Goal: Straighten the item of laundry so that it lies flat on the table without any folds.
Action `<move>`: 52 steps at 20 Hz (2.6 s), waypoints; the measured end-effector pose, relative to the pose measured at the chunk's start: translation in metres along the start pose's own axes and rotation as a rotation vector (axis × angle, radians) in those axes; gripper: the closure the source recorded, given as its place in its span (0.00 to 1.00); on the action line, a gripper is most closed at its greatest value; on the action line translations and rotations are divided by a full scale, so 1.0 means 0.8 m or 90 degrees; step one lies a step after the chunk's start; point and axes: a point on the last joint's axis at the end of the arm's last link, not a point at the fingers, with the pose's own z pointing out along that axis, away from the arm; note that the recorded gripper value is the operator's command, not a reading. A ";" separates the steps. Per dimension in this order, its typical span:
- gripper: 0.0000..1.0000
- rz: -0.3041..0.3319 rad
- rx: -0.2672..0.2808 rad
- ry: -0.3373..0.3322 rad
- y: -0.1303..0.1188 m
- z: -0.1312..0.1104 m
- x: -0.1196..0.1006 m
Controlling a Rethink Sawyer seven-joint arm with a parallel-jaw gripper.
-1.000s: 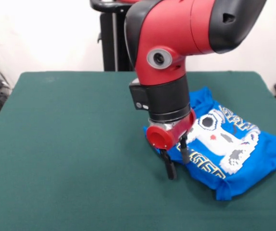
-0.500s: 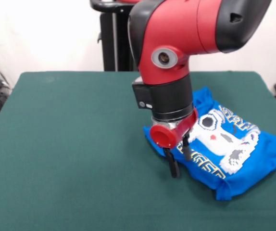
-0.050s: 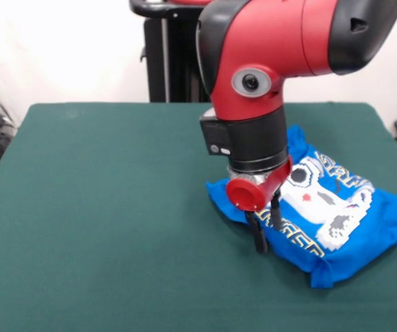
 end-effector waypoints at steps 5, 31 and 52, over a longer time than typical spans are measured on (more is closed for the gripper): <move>0.00 -0.003 -0.002 0.003 0.000 -0.001 0.000; 0.00 -0.008 -0.020 0.051 0.011 0.023 0.037; 1.00 -0.008 -0.034 0.061 0.016 0.030 0.045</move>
